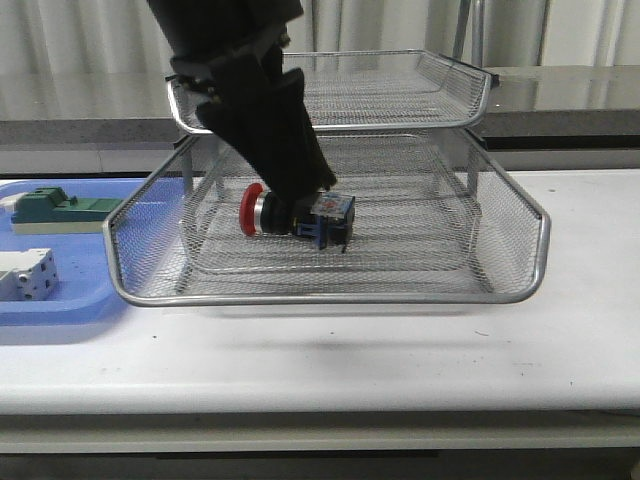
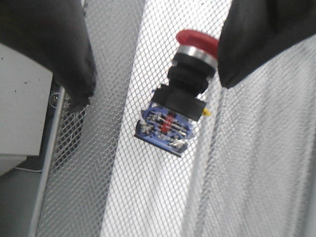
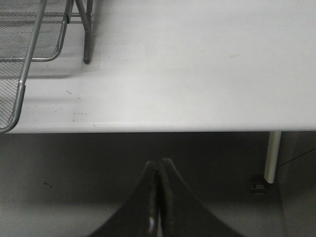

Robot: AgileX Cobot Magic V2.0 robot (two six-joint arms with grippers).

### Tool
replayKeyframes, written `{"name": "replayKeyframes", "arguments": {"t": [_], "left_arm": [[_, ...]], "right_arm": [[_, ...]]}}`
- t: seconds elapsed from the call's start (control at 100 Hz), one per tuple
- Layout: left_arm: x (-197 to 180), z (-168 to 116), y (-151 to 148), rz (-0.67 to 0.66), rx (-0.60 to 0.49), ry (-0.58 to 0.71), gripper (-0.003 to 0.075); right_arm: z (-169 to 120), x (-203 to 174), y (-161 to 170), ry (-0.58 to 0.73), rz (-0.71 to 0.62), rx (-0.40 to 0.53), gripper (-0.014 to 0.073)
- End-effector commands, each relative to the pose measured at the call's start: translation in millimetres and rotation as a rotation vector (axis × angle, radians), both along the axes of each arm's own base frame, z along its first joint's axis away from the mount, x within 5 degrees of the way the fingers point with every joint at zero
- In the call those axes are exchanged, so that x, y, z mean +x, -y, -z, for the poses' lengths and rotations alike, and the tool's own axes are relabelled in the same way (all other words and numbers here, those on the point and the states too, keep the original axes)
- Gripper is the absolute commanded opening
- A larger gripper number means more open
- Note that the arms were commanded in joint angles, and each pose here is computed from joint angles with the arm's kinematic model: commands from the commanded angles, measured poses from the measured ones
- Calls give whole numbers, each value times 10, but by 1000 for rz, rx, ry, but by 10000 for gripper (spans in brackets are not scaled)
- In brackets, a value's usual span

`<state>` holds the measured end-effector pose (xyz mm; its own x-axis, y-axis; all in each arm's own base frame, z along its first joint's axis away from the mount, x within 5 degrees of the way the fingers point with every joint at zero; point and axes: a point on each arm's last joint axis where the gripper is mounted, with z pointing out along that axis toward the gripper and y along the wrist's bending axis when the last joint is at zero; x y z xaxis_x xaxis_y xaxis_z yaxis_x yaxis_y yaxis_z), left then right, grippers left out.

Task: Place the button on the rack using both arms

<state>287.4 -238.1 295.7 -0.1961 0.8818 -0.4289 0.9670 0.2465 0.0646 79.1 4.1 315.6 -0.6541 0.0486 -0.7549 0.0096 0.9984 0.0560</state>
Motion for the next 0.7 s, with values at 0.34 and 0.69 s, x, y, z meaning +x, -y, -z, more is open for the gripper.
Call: {"name": "replayKeyframes", "arguments": {"t": [0.34,0.69], "left_arm": [[-307,-959,-528,-225,-52,269,491],[-387,-1383,-1360,-523,-191,385,435]], "right_arm": [[-143,26,6,85,-2,-8,-68],[-143,26,6,85,-2,-8,-68]]}}
